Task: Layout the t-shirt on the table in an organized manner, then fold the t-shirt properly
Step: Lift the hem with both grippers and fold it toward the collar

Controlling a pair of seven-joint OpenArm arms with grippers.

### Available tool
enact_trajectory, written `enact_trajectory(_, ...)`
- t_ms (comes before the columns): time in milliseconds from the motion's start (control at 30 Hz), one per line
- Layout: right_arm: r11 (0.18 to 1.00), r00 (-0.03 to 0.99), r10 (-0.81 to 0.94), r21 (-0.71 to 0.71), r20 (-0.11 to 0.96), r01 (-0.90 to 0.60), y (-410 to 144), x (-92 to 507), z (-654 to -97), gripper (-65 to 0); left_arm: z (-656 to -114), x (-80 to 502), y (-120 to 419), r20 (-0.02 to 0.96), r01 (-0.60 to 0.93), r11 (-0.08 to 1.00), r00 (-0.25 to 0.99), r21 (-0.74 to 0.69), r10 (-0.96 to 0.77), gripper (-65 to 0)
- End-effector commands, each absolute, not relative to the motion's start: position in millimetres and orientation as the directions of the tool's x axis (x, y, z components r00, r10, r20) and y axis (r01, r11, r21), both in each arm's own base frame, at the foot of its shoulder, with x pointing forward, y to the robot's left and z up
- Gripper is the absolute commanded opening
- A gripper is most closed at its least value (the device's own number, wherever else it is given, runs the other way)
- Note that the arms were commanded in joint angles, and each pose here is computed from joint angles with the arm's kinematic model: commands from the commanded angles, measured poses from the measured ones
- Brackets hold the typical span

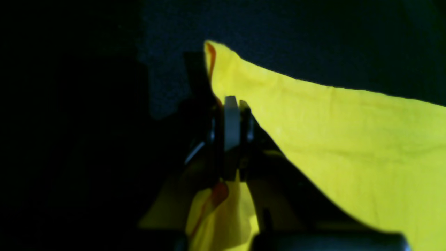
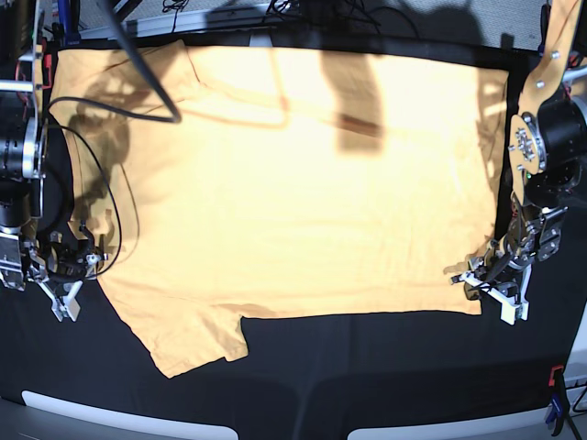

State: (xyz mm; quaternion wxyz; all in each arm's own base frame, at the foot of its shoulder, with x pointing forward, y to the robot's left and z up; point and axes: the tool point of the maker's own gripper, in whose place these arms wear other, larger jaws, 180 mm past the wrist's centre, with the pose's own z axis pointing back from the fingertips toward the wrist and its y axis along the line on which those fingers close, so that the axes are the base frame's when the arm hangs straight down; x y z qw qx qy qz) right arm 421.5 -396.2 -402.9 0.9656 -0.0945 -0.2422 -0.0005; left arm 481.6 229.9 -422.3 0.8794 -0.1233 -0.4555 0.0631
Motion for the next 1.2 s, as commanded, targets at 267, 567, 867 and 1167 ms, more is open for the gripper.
enact_trajectory(267,0.99,0.854,0.1,-0.138,0.51,-0.033,-382,434,-393,-40.2,-398,499,236,0.816,-0.007,0.953,0.515,-0.302,0.262,-65.0)
enact_trajectory(567,0.991,0.84,0.112,-0.126,0.532,-0.052,-377,439,-391,-65.0,-394,501,236,0.813,-0.027,0.939,0.493,-0.342,0.31,-65.0)
enact_trajectory(867,0.985,0.823,0.15,-0.158,0.548,-0.075,-379,449,-374,-65.0,-377,502,210,0.826,0.129,0.903,0.471,-0.41,0.308,-65.0)
enact_trajectory(1167,0.974,0.789,0.202,-0.206,0.58,-0.098,-400,424,-367,-65.0,-372,489,214,0.842,0.166,0.901,0.455,-0.401,0.29,-65.0)
